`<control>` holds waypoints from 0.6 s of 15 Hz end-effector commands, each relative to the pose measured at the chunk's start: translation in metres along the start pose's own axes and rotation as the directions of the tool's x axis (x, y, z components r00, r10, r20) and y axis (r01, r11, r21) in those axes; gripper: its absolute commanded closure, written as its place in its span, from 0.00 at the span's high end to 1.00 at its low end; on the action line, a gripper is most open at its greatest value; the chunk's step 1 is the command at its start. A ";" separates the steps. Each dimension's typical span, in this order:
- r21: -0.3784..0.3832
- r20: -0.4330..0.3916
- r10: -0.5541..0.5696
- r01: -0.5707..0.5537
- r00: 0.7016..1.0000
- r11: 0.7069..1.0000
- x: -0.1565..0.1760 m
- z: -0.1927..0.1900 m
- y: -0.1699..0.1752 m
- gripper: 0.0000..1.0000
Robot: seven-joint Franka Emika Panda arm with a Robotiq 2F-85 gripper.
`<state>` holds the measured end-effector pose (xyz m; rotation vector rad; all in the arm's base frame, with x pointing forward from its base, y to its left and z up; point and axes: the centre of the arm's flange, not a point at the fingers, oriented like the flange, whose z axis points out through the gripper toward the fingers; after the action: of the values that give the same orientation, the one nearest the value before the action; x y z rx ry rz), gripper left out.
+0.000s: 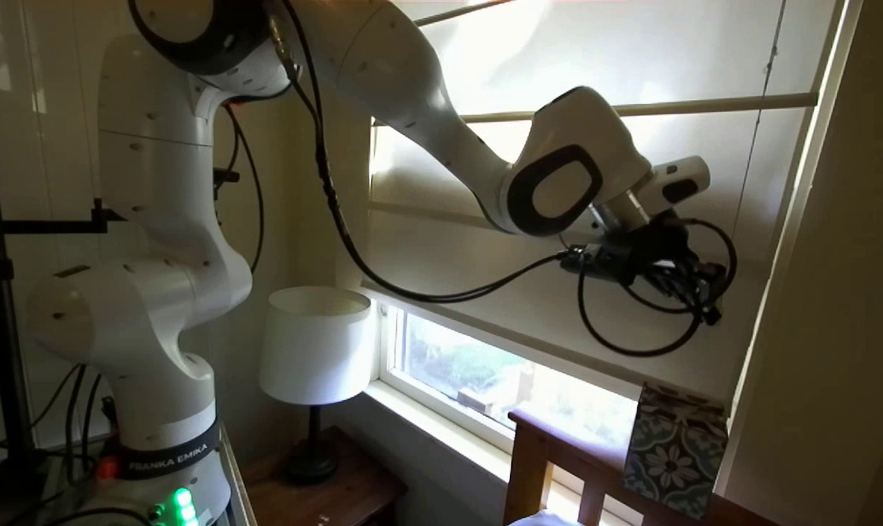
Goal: Open the blinds on the window.
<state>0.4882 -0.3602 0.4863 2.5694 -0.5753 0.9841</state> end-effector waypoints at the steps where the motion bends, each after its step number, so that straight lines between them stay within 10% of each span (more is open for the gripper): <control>1: -0.005 0.027 -0.010 0.010 1.000 1.000 -0.012 0.007 0.002 0.12; 9: -0.002 0.107 -0.015 0.015 0.994 1.000 -0.037 0.038 0.000 0.03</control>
<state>0.4779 -0.3625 0.4493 2.6094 -0.5660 0.8954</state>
